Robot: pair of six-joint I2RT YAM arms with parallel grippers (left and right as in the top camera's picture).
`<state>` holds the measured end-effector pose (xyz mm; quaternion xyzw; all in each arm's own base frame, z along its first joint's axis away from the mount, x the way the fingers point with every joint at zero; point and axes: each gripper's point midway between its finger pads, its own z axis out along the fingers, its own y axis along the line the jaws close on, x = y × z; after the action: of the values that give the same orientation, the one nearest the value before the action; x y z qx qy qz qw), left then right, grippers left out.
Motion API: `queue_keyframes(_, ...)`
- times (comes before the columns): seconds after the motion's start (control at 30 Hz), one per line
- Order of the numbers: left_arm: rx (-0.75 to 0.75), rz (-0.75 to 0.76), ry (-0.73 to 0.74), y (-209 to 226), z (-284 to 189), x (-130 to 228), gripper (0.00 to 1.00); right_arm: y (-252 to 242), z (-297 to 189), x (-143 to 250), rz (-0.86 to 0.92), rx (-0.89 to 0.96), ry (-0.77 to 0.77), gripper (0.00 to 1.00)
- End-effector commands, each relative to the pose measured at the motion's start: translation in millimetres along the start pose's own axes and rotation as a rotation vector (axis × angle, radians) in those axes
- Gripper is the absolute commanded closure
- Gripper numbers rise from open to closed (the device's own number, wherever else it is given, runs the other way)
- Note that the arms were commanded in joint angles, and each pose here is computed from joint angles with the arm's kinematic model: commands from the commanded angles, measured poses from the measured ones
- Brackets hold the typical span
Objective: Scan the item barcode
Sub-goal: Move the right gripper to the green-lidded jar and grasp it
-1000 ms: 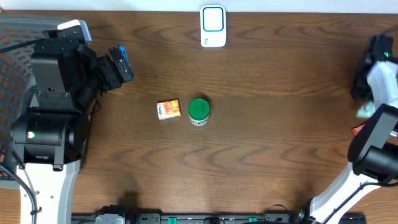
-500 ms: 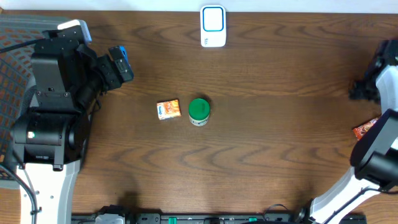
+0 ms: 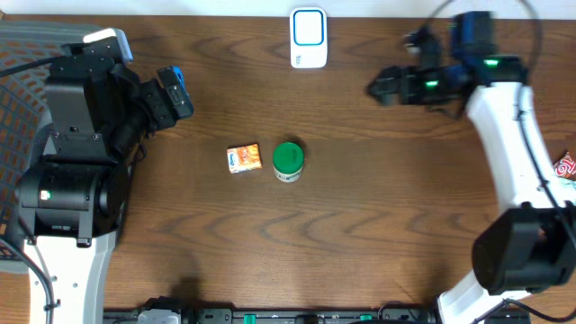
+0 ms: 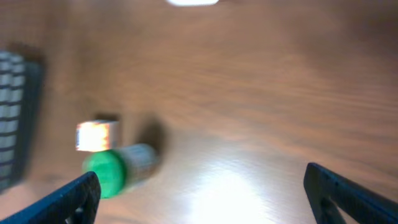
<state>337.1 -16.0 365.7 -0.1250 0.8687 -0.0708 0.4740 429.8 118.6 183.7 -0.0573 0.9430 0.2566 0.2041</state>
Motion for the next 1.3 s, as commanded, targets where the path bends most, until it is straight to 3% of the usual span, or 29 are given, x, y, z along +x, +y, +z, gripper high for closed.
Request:
queue_keyframes(0.0, -0.013, 0.005, -0.014, 2.6, -1.8, -4.6, 0.02, 23.6, 32.1, 25.5, 0.249, 0.033, 0.106, 0.01)
queue_keyframes(0.17, -0.013, 0.006, -0.014, 2.6, -1.8, -4.6, 0.02, 62.8, 53.9, 52.3, 0.465, 0.111, 0.162, 0.01)
queue_keyframes(0.43, -0.013, 0.005, -0.014, 2.5, -1.8, -4.6, 0.02, 99.5, 73.5, 84.9, 0.654, 0.293, 0.109, 0.01)
queue_keyframes(0.7, -0.013, 0.005, -0.014, 2.5, -1.8, -4.6, 0.02, 99.0, 105.5, 110.9, 0.801, 0.412, 0.11, 0.01)
queue_keyframes(0.93, -0.013, 0.005, -0.014, 2.6, -1.8, -4.6, 0.02, 95.8, 138.8, 133.3, 0.846, 0.42, 0.225, 0.01)
queue_keyframes(1.27, -0.013, 0.006, -0.014, 2.6, -1.8, -4.6, 0.02, 98.4, 156.3, 125.3, 0.875, 0.379, 0.198, 0.01)
